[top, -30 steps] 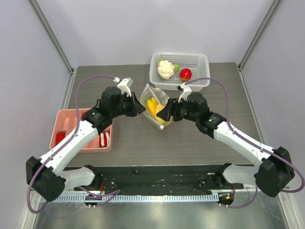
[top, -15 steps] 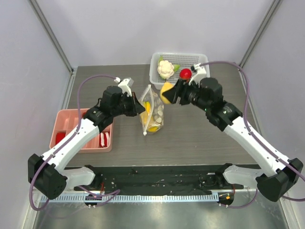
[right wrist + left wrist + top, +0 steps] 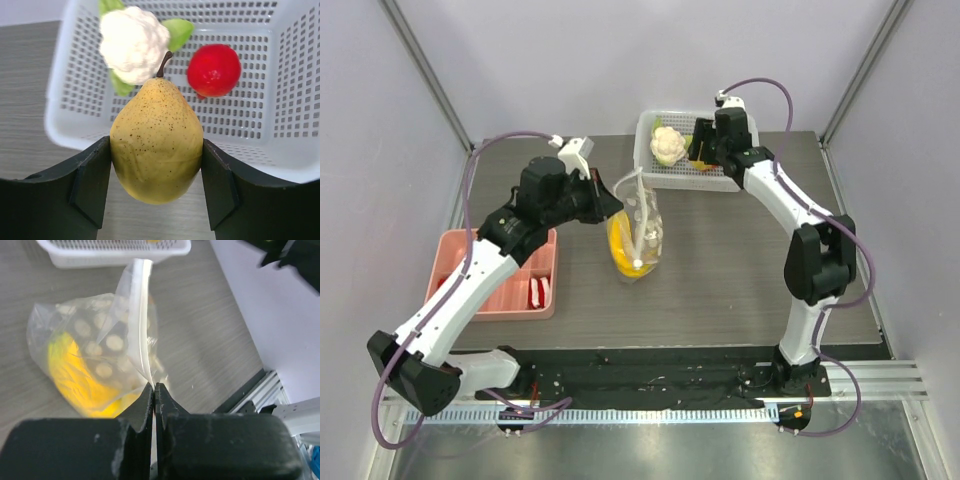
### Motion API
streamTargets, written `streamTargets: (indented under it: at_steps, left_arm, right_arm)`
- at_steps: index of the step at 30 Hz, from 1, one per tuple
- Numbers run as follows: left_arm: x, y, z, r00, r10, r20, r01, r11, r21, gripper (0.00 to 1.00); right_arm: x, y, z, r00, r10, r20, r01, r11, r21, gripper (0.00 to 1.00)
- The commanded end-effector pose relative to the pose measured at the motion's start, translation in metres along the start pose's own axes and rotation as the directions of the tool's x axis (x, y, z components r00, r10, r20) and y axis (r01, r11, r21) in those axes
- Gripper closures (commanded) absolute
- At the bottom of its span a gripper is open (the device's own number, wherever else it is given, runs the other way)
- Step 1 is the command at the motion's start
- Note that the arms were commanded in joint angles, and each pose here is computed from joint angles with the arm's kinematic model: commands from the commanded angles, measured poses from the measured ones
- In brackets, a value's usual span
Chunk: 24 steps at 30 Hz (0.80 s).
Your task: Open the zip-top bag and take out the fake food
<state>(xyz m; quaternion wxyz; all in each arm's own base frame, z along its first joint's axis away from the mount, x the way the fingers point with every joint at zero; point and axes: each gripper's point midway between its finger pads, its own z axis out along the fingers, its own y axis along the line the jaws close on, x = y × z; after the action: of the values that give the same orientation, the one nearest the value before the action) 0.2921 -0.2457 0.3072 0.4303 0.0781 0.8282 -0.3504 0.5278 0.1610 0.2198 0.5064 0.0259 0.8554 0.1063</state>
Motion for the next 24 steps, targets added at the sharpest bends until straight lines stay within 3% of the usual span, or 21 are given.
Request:
streamTargets:
  at_steps: [1,4,5,9,15,18,19,20,24]
  left_arm:
    - [-0.006,0.011,0.003,0.999,0.023,-0.022,-0.024,0.997,-0.068,1.00]
    - [0.008,0.012,0.017,0.996,0.000,-0.084,-0.004,0.999,-0.048,1.00]
    - [0.009,0.013,0.021,0.996,-0.008,-0.084,0.004,0.999,-0.045,1.00]
    - [0.023,0.016,0.037,0.991,-0.019,-0.136,0.015,0.999,-0.029,1.00]
    - [0.049,0.022,0.051,0.983,-0.035,-0.181,0.038,0.999,0.016,1.00]
    - [0.055,0.023,0.051,0.979,-0.033,-0.199,0.038,0.999,0.019,1.00]
    - [0.054,0.023,0.049,0.981,-0.031,-0.193,0.034,0.999,0.016,1.00]
    - [0.052,0.023,0.047,0.982,-0.029,-0.185,0.033,0.999,0.016,1.00]
    - [0.045,0.018,0.043,0.988,-0.036,-0.151,0.042,0.999,0.034,1.00]
  right_arm:
    - [-0.039,-0.018,0.012,0.996,-0.038,0.082,0.034,0.998,0.050,0.50]
    - [-0.025,-0.031,0.034,0.998,-0.053,0.030,0.050,0.995,0.085,0.43]
    - [-0.023,-0.032,0.038,0.998,-0.055,0.021,0.053,0.994,0.093,0.29]
    - [-0.021,-0.035,0.046,0.996,-0.089,-0.005,0.089,0.990,0.111,0.06]
    - [-0.021,-0.039,0.026,0.997,-0.073,-0.027,0.076,0.988,0.135,0.02]
    - [-0.006,-0.005,-0.005,0.998,0.023,-0.064,-0.024,1.000,-0.016,0.02]
    - [-0.016,0.021,-0.034,0.998,0.040,-0.039,-0.045,0.990,-0.136,0.07]
    - [0.013,0.030,-0.044,0.996,0.034,-0.084,-0.048,0.984,-0.169,0.08]
    - [0.036,0.077,-0.107,0.999,-0.018,-0.044,0.005,0.964,-0.265,0.13]
